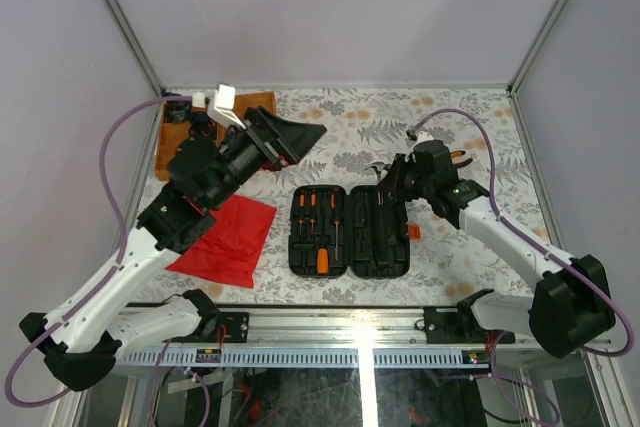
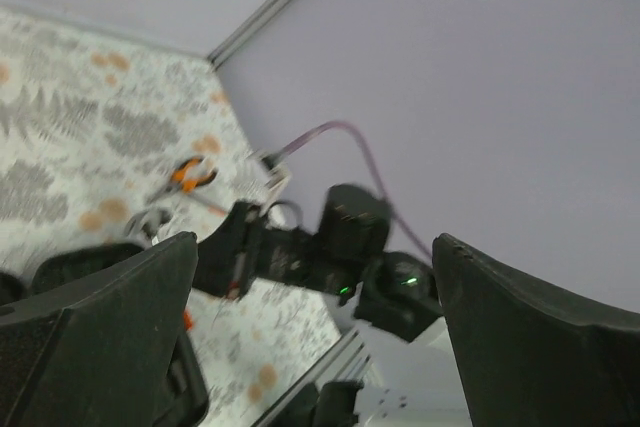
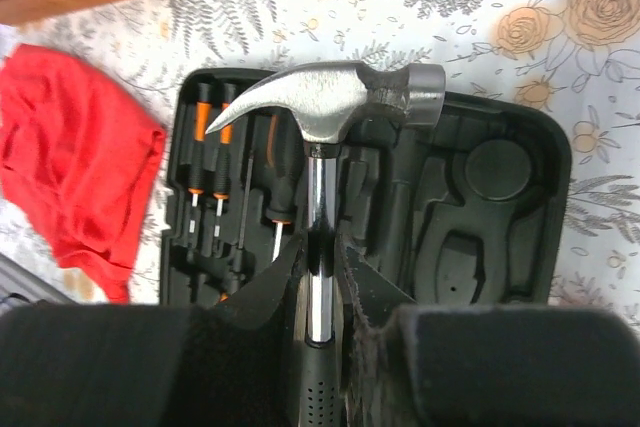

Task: Sort the tools into containers
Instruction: Pick up the hammer at the center of the board.

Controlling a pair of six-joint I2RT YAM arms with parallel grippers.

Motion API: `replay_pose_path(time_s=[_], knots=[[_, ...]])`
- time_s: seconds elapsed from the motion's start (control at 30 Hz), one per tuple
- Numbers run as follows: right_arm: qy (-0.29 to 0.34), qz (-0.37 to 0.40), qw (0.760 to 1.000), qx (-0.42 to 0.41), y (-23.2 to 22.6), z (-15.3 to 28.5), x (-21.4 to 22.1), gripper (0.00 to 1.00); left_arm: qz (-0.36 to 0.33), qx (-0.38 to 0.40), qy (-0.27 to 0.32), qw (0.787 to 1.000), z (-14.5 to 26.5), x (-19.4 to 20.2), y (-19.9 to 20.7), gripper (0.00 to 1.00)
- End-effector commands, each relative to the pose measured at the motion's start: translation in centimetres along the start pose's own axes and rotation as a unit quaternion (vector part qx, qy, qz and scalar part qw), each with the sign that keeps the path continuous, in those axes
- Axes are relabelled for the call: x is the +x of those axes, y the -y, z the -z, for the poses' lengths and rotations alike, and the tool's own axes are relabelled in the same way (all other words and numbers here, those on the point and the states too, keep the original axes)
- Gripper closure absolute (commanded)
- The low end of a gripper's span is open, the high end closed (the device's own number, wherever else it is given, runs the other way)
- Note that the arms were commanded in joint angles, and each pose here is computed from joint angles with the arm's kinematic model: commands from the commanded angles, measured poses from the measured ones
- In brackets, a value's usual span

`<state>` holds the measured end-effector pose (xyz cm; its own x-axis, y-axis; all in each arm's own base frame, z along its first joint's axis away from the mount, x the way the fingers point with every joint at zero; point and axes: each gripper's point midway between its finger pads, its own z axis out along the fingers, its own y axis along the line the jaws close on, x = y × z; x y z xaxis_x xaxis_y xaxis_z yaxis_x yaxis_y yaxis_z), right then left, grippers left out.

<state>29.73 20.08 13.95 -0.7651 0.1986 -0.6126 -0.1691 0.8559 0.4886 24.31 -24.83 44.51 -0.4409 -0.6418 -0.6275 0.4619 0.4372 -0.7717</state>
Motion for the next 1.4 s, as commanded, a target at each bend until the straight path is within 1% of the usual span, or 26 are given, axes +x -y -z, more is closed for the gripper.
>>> replay_pose_path(time_s=[0.0,0.1,0.23,0.43,0.57,0.7,0.9,1.07,1.37], knots=[[0.076,-0.046,0.993,-0.080,-4.3,1.9,-3.2,1.00,-0.002,-0.009,-0.057,0.998,-0.7,4.2,-2.8,0.00],[0.088,-0.078,0.989,-0.087,-4.5,2.4,-3.1,1.00,0.001,-0.024,-0.092,0.995,-0.6,6.9,-5.1,0.00],[0.102,-0.119,0.981,-0.111,-5.3,3.0,-3.2,1.00,-0.004,-0.020,-0.134,0.991,-0.6,10.1,-6.9,0.00],[0.124,-0.156,0.969,-0.148,-7.5,4.3,-3.9,1.00,-0.030,0.004,-0.188,0.982,-1.1,14.5,-7.4,0.00],[0.130,-0.167,0.962,-0.173,-9.0,4.9,-4.1,1.00,-0.045,0.014,-0.222,0.974,-1.7,17.3,-7.4,0.02],[0.141,-0.174,0.956,-0.191,-10.0,5.7,-4.7,1.00,-0.058,0.006,-0.252,0.966,-2.3,19.7,-8.0,0.10],[0.160,-0.180,0.948,-0.206,-10.5,7.1,-5.4,1.00,-0.054,0.001,-0.279,0.959,-2.0,21.9,-8.4,0.23],[0.168,-0.191,0.940,-0.227,-10.9,8.2,-5.6,1.00,-0.048,0.003,-0.290,0.956,-1.5,23.0,-8.5,0.31],[0.182,-0.196,0.930,-0.254,-11.6,10.1,-6.0,1.00,-0.037,0.032,-0.304,0.951,-1.1,23.9,-7.4,0.55]])
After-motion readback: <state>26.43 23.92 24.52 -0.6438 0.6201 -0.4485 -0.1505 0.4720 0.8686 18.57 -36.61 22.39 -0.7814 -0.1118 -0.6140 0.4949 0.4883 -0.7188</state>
